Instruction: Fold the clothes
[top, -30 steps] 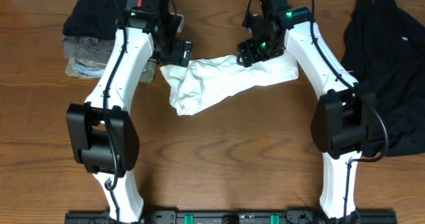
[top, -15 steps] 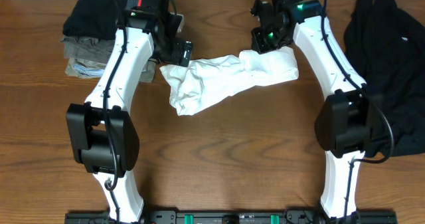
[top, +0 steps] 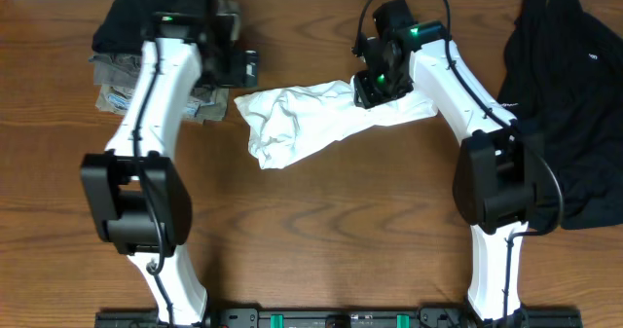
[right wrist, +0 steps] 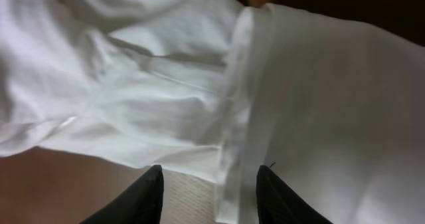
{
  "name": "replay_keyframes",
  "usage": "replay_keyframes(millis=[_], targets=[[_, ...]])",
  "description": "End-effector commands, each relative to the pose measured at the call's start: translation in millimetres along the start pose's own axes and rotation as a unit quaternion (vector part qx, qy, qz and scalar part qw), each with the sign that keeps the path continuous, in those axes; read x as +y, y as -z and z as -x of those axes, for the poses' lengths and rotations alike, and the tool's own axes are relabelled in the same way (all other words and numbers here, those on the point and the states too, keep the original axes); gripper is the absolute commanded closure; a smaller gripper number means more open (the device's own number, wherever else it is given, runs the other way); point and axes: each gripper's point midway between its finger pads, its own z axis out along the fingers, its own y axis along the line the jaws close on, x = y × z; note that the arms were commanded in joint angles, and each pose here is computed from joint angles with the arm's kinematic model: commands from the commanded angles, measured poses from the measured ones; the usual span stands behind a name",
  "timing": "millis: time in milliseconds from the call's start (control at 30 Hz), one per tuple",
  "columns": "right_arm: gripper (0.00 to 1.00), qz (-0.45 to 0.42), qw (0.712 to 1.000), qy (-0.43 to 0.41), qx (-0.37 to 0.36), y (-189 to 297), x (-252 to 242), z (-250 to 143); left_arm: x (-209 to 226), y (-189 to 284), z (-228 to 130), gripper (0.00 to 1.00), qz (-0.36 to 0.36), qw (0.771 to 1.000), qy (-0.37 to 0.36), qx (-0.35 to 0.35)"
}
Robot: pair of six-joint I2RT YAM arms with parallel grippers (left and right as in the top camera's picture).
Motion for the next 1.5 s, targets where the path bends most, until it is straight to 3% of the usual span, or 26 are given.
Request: replay_keyframes(millis=[0,267,567,1033,1433,1467], targets=[[0.56,-0.065,0.998,-0.009,0.0,2,-15,-1,19,35,12,0.05,0.007,0.998,0.043,-0.039],[0.61,-0.112,0.994,-0.005,0.005,-4,-29,-6,46,39,0,0.05,0.018,0.997,0.074,-0.018],[0.99,-0.115,0.993,-0.003,-0.014,-7,-31,2,47,39,-4,0.05,0.018,0.997,0.077,-0.011],[0.99,-0.08,0.992,0.047,-0.082,56,24,52,47,39,-4,0.05,0.018,0.997,0.077,-0.01],[0.99,-0.05,0.993,0.107,-0.027,6,86,15,47,39,-4,0.05,0.018,0.997,0.076,-0.01],[0.92,-0.05,0.993,0.109,-0.02,-1,87,10,47,39,-4,0.05,0.018,0.997,0.076,-0.01]])
